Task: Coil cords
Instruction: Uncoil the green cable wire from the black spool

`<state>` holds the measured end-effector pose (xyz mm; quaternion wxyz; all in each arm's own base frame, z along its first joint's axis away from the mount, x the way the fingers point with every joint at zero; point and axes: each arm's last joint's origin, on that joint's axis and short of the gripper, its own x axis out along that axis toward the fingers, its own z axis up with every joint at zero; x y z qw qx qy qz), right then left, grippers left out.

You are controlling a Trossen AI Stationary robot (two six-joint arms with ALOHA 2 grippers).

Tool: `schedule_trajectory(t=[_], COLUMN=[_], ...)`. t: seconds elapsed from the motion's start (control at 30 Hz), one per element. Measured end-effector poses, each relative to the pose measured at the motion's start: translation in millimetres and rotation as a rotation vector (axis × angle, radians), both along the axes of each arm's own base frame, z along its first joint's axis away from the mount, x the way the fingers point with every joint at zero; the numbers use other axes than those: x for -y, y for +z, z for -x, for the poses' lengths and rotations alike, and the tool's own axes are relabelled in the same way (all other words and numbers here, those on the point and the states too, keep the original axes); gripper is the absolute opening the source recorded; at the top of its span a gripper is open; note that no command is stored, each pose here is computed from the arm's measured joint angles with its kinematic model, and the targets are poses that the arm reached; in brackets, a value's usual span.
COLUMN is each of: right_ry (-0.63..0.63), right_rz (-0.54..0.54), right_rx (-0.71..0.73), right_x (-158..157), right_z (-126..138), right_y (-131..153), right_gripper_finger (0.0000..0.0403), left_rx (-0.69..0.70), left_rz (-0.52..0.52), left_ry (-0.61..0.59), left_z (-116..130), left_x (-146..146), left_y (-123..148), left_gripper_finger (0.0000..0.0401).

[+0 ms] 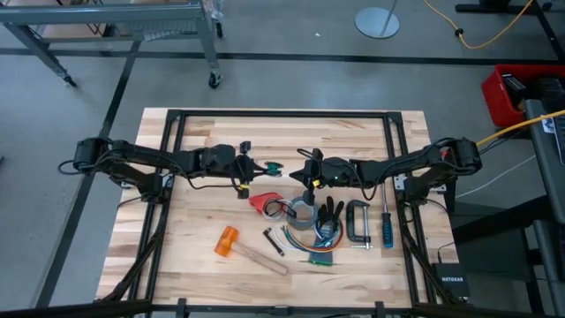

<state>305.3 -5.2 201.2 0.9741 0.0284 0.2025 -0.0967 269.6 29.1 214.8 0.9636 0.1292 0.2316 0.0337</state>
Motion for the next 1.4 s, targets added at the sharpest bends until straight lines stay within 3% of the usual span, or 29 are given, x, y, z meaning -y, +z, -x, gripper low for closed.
schedule_trajectory(t=[0.13, 0.63, 0.97, 1.4], right_ry=[0.012, 0.073, 0.076, 0.065], right_rz=[-0.005, 0.007, 0.026, 0.058], right_rx=[0.023, 0.062, 0.070, 0.055], right_x=[0, -2, -2, -1], right_z=[-4, -11, -14, -37], right_y=[7, 22, 21, 14], right_gripper_finger=[0.0015, 0.0008, 0.0003, 0.0002], left_rx=[0.030, 0.087, 0.143, 0.125], left_rz=[0.067, 0.092, 0.084, 0.138], left_ry=[-0.050, -0.098, -0.134, -0.138], left_z=[-1, -3, -6, -6], left_x=[2, 5, 15, 22], left_y=[2, 7, 12, 9], left_gripper_finger=[0.0001, 0.0001, 0.0001, 0.0001])
